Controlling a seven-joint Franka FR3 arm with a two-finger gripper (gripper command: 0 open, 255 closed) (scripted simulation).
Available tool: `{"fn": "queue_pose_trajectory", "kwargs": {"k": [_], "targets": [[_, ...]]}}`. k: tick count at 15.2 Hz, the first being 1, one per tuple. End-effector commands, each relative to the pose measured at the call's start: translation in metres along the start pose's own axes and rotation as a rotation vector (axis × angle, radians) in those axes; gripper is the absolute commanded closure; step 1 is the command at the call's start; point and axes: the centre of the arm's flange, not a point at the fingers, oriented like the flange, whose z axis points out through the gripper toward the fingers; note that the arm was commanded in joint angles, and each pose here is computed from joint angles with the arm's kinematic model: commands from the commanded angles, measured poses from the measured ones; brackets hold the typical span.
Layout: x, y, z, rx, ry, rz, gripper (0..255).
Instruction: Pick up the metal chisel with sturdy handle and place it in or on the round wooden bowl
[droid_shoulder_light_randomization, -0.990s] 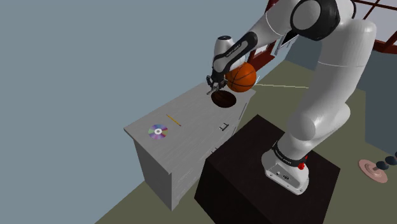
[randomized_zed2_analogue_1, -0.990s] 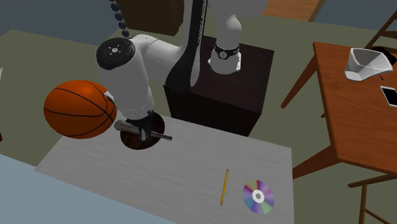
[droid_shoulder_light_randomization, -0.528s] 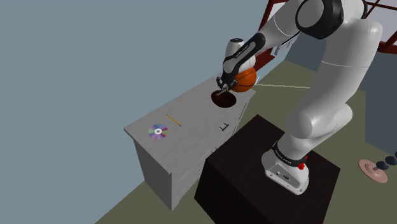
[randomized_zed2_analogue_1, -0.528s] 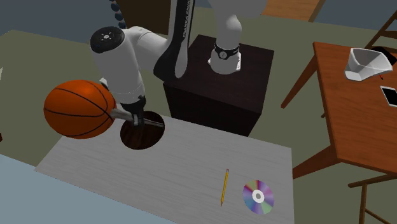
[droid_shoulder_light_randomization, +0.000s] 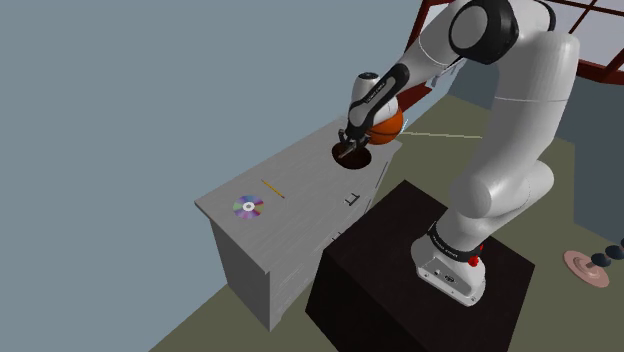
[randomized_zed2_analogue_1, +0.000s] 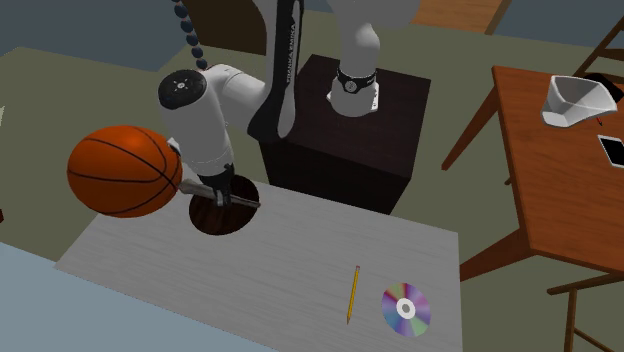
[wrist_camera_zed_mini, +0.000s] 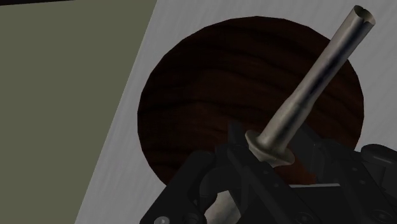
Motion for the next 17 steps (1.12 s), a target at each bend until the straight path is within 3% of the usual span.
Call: {"fn": "queue_pose_trajectory", "kwargs": {"k": [1,10,11,16,17], "targets": [[-0.001,0.0,0.012,0.0,0.0,0.0,255],[-0.001,0.0,0.021,0.0,0.0,0.0,255],[-0.001,0.0,0.021,0.0,0.0,0.0,0],[-0.001,0.0,0.021,0.0,0.0,0.0,0],[-0.001,0.0,0.008,0.0,0.0,0.0,0]]}}
